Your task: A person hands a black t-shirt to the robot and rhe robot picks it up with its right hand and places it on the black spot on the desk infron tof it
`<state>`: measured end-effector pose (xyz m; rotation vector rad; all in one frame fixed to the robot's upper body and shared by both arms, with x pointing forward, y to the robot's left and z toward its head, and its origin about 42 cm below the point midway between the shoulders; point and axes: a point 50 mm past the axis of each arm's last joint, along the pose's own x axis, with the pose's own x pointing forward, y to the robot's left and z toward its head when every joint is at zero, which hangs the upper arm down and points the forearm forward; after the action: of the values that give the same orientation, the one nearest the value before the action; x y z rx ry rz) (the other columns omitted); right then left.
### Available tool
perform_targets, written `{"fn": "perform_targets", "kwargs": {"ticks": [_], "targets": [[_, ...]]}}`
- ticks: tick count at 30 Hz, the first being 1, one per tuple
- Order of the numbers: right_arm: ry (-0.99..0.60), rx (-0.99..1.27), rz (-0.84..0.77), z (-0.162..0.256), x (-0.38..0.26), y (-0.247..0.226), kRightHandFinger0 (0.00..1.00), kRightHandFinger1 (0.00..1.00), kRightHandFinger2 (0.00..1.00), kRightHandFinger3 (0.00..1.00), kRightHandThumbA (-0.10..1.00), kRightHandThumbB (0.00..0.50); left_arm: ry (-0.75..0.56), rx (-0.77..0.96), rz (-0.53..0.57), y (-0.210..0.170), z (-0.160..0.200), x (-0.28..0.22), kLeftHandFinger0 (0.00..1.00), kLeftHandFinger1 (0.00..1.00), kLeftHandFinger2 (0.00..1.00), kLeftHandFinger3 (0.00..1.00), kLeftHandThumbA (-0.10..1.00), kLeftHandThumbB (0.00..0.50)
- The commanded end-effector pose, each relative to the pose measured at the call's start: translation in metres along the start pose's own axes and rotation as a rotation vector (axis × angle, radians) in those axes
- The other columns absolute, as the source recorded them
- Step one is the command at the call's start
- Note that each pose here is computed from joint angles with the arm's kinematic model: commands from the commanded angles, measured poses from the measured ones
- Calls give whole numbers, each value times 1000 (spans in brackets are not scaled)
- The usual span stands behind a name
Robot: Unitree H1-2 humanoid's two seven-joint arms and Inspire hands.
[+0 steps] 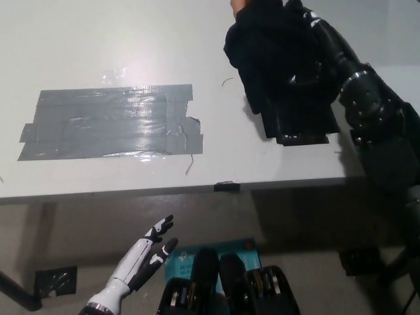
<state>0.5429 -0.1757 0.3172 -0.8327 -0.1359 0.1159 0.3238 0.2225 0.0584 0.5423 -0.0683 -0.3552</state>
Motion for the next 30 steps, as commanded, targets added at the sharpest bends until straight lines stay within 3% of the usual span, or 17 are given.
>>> {"fn": "perform_targets", "kwargs": {"ticks": [1,2,6,8,13,16,21,24,26,29,30], "targets": [[-193,-154,-318,24,16,-15,0,325,730,822,-100,155,-74,41,14,14,16,9,1000,1000,1000,1000,1000,500],[-213,-146,-345,23,15,-16,9,404,739,880,-100,152,-77,44,15,16,17,11,994,1000,1000,1000,1000,500],[-249,-125,-404,22,10,-18,8,471,812,958,-100,123,-79,59,10,18,18,12,940,1000,1000,1000,1000,500],[-265,-127,-432,21,9,-19,96,543,848,987,-100,125,-75,69,10,18,18,11,917,1000,1000,1000,1000,500],[-335,-117,-525,28,4,-29,38,556,854,984,-100,133,-63,57,12,16,17,9,906,1000,1000,1000,1000,500],[-370,-64,-586,39,1,-45,105,598,883,976,-100,169,-66,57,12,19,16,10,899,1000,1000,1000,1000,500],[-351,4,-606,29,-4,-42,89,540,894,921,-100,200,-49,47,6,18,13,6,875,1000,1000,1000,1000,500],[-315,-12,-555,12,-6,-24,30,477,868,885,-100,182,-42,49,1,16,12,5,884,1000,993,1000,1000,500],[-288,-40,-529,-2,-7,-7,0,442,847,916,-100,168,-51,54,1,15,12,5,889,1000,982,1000,1000,500],[-226,-50,-450,-17,-8,16,0,487,839,1000,-100,125,-60,69,-2,15,12,4,903,1000,1000,1000,1000,500],[-219,-55,-428,-23,-9,27,0,484,836,1000,-100,145,-60,71,-1,16,13,5,891,1000,1000,1000,1000,500]]}}
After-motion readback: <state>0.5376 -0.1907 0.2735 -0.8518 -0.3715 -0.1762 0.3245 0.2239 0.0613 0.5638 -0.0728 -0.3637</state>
